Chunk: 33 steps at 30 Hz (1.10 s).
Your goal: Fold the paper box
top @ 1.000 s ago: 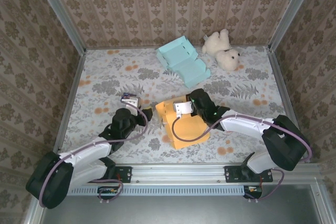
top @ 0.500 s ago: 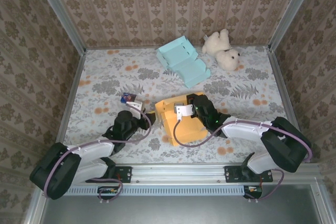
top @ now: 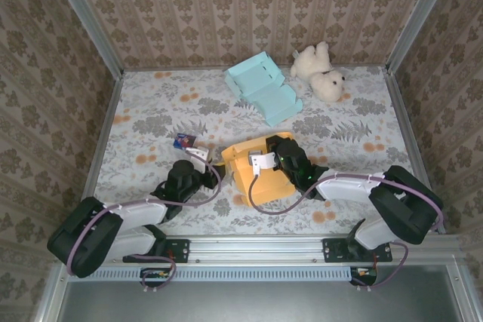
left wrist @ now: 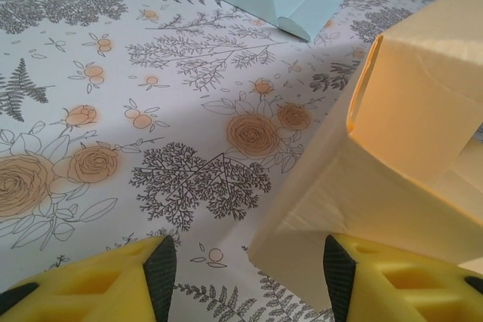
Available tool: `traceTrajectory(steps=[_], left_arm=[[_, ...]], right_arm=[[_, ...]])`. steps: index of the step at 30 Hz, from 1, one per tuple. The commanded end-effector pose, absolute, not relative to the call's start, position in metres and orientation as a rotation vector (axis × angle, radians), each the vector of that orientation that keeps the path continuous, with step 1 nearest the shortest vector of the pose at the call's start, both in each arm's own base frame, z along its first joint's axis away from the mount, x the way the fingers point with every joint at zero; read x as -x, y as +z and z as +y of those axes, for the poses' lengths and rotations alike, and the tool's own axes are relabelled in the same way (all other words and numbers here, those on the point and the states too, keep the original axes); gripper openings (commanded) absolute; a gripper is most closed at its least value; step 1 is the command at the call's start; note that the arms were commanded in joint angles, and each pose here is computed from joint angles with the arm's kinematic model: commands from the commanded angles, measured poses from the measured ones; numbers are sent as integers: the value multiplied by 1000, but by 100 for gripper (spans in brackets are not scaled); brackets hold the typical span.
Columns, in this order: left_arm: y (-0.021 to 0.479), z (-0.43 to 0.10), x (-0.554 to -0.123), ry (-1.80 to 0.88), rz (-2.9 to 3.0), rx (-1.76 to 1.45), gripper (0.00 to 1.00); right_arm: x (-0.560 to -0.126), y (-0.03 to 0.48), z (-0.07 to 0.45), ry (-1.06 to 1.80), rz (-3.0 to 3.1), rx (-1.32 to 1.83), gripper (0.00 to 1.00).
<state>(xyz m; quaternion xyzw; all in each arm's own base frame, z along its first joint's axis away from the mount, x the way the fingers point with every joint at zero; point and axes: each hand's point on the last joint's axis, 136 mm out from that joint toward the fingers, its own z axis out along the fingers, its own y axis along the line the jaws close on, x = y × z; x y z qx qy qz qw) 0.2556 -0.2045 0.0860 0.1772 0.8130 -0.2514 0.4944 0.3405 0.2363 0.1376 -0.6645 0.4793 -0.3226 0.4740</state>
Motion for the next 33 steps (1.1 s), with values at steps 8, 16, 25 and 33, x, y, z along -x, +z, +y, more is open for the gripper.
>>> traceTrajectory(steps=[8, 16, 25, 33], left_arm=[[90, -215, -262, -612, 1931, -451, 50], [83, -222, -265, -629, 1942, -446, 47], [79, -228, -267, -641, 1945, -450, 46], [80, -229, -266, -649, 1941, -459, 45]], right_arm=[[-342, 124, 236, -809, 1183, 1640, 0], [-342, 123, 238, -812, 1175, 1637, 0], [-341, 105, 237, -850, 1157, 1704, 0], [-342, 99, 237, -871, 1151, 1725, 0]])
